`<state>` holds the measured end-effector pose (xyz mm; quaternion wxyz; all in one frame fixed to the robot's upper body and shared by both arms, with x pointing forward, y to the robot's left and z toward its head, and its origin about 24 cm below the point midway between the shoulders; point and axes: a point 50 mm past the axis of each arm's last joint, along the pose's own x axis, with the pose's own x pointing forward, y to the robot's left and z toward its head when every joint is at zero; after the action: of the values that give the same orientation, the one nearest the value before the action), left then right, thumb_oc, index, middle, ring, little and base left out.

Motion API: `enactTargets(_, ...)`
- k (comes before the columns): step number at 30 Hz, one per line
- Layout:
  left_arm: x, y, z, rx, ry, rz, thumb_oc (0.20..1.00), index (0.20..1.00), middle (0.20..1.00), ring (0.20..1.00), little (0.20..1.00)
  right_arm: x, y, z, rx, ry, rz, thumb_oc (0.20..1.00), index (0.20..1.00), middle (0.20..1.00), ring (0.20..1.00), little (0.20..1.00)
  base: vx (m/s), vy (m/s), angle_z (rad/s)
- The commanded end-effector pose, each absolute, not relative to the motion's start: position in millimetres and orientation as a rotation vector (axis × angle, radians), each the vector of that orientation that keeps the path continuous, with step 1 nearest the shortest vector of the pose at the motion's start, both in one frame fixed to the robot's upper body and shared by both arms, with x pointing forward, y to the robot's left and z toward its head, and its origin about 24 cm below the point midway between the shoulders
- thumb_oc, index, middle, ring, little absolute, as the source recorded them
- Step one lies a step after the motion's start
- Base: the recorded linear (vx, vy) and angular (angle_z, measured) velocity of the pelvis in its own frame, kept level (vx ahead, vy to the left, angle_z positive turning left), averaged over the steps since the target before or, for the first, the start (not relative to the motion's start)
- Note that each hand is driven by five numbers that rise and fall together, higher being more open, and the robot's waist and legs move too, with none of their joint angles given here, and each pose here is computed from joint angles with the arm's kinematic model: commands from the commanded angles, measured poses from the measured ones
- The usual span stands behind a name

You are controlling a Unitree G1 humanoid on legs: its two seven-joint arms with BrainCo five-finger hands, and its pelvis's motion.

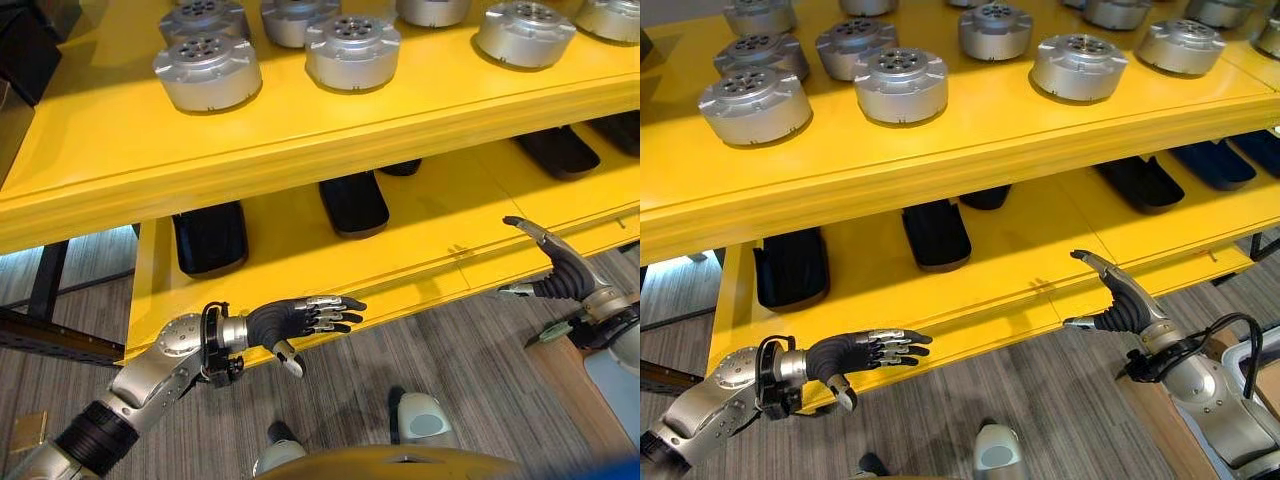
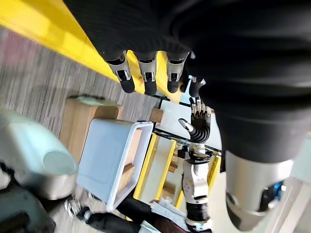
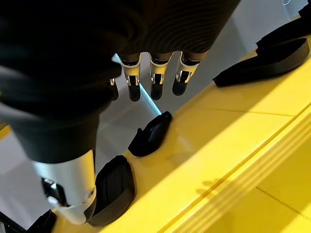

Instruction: Move parts from the plastic box to the shelf.

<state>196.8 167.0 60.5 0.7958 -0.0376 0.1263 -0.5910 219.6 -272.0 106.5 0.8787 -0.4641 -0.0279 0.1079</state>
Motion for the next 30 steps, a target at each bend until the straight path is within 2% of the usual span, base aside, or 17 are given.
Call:
enactTargets(1, 199, 164, 71, -0.133, 0.226, -1.323, 1.0, 1.0, 1.0, 1.0, 1.0, 230, -264, 126, -0.963, -0.181, 0.15, 1.0, 1.0, 1.0, 1.0, 1.0, 0.03, -0.061, -0.05)
enactTargets(7, 200, 154, 72, -0.16, 0.228, -1.364, 1.0, 1.0, 1.0, 1.0, 1.0, 235, -270, 129, -1.035, -0.173, 0.075, 1.0, 1.0, 1.0, 1.0, 1.0, 0.03, -0.082, -0.1)
enactTargets(14, 207, 125, 78, -0.222, 0.181, -1.435, 1.0, 1.0, 1.0, 1.0, 1.0, 254, -256, 132, -1.059, -0.233, 0.069, 1.0, 1.0, 1.0, 1.0, 1.0, -0.03, -0.221, -0.06)
enactTargets(22, 212, 105, 81, -0.375, 0.068, -1.25, 1.0, 1.0, 1.0, 1.0, 1.0, 258, -231, 118, -1.02, -0.197, 0.23, 1.0, 1.0, 1.0, 1.0, 1.0, -0.01, -0.274, 0.14)
enactTargets(30, 207, 122, 76, -0.372, 0.079, -1.195, 1.0, 1.0, 1.0, 1.0, 1.0, 249, -234, 94, -0.89, -0.124, 0.182, 1.0, 1.0, 1.0, 1.0, 1.0, -0.06, -0.084, 0.45)
